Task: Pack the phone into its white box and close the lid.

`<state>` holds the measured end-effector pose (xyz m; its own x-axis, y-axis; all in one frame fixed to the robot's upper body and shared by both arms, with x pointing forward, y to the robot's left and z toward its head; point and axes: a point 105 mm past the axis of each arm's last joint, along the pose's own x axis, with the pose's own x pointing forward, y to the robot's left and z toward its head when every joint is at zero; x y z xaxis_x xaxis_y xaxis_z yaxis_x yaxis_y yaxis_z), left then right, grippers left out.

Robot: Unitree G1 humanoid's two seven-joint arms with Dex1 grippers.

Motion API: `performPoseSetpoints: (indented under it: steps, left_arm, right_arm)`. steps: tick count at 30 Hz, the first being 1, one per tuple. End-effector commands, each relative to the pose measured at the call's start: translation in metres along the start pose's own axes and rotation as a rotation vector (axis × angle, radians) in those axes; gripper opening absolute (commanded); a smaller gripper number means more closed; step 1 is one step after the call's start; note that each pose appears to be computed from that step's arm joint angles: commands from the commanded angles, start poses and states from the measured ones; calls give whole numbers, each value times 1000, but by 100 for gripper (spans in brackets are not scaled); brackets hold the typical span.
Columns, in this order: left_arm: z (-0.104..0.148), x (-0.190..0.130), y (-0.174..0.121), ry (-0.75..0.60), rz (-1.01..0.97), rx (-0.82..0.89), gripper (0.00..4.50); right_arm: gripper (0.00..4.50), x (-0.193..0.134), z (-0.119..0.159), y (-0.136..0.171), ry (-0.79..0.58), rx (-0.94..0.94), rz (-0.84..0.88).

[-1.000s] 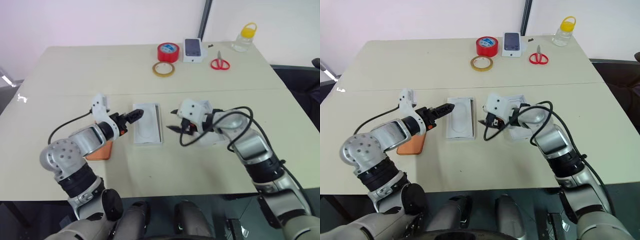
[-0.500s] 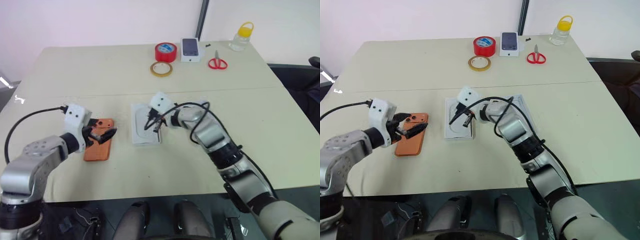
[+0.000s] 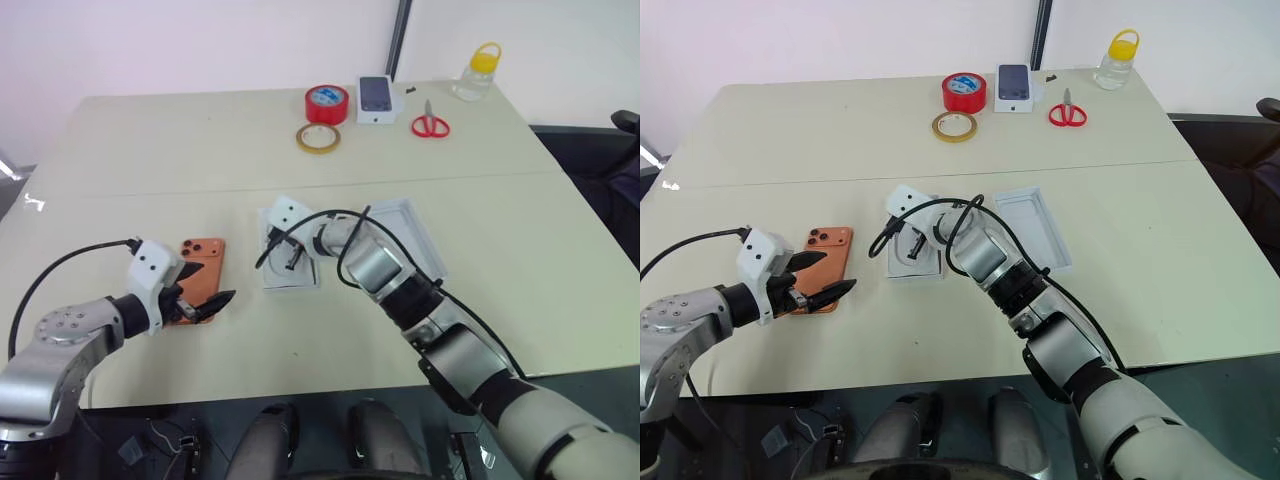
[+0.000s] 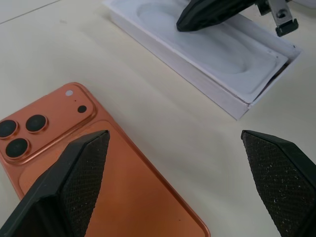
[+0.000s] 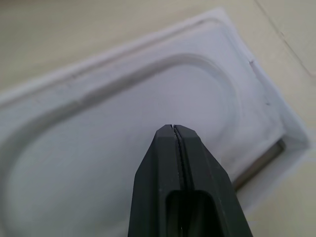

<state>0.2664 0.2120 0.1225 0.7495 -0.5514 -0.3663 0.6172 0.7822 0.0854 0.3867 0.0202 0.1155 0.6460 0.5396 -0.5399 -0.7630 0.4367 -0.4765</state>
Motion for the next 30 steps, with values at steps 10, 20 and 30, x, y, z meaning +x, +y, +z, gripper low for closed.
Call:
performPoseSetpoints:
  steps: [10, 20, 30]
  left_arm:
    - [14, 4, -11, -53, -16, 32, 450]
    - [17, -4, 33, -102, 182, -203, 450]
    - [-11, -20, 76, 47, 409, -530, 450]
  right_arm:
    - [3, -21, 8, -3, -8, -127, -70]
    - [3, -31, 53, 11, -267, 5, 33]
    - [3, -25, 78, 67, -256, 13, 288]
